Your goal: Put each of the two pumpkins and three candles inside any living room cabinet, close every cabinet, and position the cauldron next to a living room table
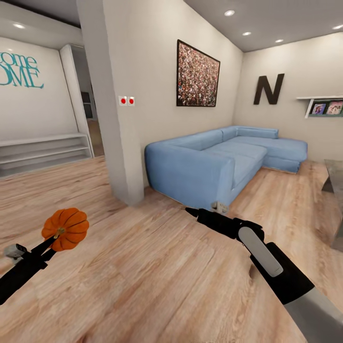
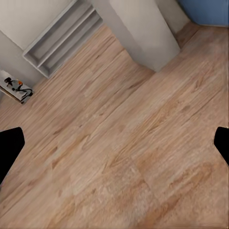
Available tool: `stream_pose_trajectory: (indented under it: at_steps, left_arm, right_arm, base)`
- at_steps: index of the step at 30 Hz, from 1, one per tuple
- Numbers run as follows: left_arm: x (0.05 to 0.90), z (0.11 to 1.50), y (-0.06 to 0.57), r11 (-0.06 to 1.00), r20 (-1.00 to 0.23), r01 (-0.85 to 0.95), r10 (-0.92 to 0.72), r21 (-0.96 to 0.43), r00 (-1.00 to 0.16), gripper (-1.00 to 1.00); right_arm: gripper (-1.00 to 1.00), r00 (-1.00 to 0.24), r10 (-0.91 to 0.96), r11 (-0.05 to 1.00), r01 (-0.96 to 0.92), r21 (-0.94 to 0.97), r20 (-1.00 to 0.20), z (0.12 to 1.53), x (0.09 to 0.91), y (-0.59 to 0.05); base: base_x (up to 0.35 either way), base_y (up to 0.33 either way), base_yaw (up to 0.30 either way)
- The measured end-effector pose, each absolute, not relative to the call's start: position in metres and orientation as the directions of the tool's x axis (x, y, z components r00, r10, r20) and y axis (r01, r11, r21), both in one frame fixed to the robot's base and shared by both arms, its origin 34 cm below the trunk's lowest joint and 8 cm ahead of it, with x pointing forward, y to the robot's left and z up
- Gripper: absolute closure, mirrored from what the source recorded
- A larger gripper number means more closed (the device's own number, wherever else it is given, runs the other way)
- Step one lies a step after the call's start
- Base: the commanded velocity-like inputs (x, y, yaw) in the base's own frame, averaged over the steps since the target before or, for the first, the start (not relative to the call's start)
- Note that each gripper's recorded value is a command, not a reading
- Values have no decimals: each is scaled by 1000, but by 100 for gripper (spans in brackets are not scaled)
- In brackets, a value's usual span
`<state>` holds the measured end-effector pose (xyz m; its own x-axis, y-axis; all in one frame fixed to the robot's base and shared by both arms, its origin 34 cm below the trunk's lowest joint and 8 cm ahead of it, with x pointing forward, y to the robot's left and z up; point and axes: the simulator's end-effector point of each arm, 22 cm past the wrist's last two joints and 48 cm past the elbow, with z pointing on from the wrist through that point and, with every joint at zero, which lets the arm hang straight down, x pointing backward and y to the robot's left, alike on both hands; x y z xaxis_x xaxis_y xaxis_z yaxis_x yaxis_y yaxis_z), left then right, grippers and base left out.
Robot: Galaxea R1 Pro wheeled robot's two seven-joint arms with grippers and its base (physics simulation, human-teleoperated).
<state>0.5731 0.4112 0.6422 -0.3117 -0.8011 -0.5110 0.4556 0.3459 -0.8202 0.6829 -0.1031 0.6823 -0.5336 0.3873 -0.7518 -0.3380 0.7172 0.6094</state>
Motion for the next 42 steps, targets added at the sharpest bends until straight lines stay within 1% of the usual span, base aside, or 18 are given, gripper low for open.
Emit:
stream_pose_trajectory:
  at_steps: [42]
  left_arm:
    - [573,642,411,346,-511,456,-801,-820,-312,100]
  right_arm:
    - [-100,-543,397,709,-329,623,-740,680,683,-104]
  base:
    - [0,0,-291]
